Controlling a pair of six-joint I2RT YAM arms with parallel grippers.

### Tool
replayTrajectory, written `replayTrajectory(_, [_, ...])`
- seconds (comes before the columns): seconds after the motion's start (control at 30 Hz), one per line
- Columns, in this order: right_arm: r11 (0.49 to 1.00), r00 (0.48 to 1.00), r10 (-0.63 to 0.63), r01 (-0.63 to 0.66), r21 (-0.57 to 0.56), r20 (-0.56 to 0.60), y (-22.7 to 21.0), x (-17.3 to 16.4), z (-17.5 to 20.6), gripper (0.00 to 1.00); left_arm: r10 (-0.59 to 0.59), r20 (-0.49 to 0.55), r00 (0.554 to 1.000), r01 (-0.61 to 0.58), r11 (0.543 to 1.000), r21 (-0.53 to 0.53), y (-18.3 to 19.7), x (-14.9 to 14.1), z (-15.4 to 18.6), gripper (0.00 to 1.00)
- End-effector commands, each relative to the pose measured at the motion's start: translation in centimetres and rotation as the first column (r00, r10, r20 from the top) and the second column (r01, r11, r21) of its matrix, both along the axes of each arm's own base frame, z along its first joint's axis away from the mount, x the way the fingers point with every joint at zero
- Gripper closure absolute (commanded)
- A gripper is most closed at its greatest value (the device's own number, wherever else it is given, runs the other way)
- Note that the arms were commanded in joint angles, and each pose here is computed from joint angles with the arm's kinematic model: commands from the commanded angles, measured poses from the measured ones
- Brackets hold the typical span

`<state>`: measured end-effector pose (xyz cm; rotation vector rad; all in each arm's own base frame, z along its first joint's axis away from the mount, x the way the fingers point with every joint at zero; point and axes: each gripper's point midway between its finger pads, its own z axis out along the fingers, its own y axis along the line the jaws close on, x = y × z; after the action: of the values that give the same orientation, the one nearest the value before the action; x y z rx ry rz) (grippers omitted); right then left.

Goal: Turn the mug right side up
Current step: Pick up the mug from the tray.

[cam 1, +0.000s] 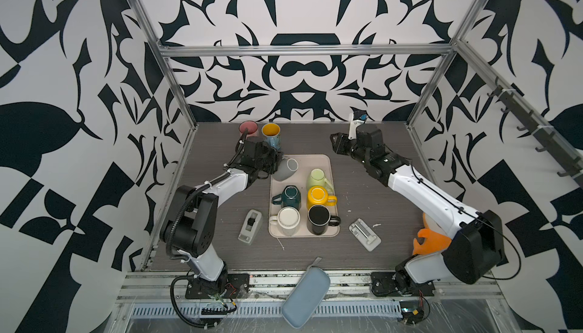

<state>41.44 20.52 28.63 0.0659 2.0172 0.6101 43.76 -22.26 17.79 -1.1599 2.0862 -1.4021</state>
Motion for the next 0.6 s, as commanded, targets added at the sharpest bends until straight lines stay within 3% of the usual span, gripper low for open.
replayTrajectory(0.0, [1.000,0.998,0.012,-0.013,0.024,0.062,-0.2,-0.5,2.5,0.58,-0.079,0.259,0.963,0.062,0.995,0.074,-0.3,0.8,7.2,1.00])
replayTrajectory(0.07, [0.999,0.997,0.029,-0.031,0.028,0.069,0.0,-0.7,2.9,0.59,-0.135,0.352,0.926,0.095,0.987,0.128,-0.8,0.7,9.4,1.00])
replayTrajectory(0.17, [0.997,0.995,0.071,-0.073,0.028,0.074,0.7,-0.8,3.7,0.60,-0.239,0.500,0.832,0.136,0.963,0.233,-1.7,-0.1,12.8,1.00])
replayTrajectory(0.3, [0.989,0.987,0.143,-0.146,0.032,0.077,1.8,-1.2,4.9,0.60,-0.393,0.637,0.663,0.106,0.892,0.440,-3.1,-2.5,16.4,1.00])
replayTrajectory(0.37, [0.983,0.981,0.178,-0.182,0.040,0.077,2.3,-1.4,5.4,0.60,-0.478,0.664,0.575,0.052,0.831,0.554,-3.8,-4.0,17.7,1.00])
replayTrajectory(0.43, [0.975,0.974,0.212,-0.217,0.049,0.081,2.8,-1.5,6.0,0.60,-0.586,0.655,0.477,-0.028,0.734,0.678,-5.1,-5.8,18.6,1.00])
replayTrajectory(0.57, [0.961,0.959,0.265,-0.271,0.062,0.097,3.6,-1.8,7.3,0.60,-0.709,0.601,0.370,-0.192,0.575,0.796,-6.4,-8.1,19.4,1.00])
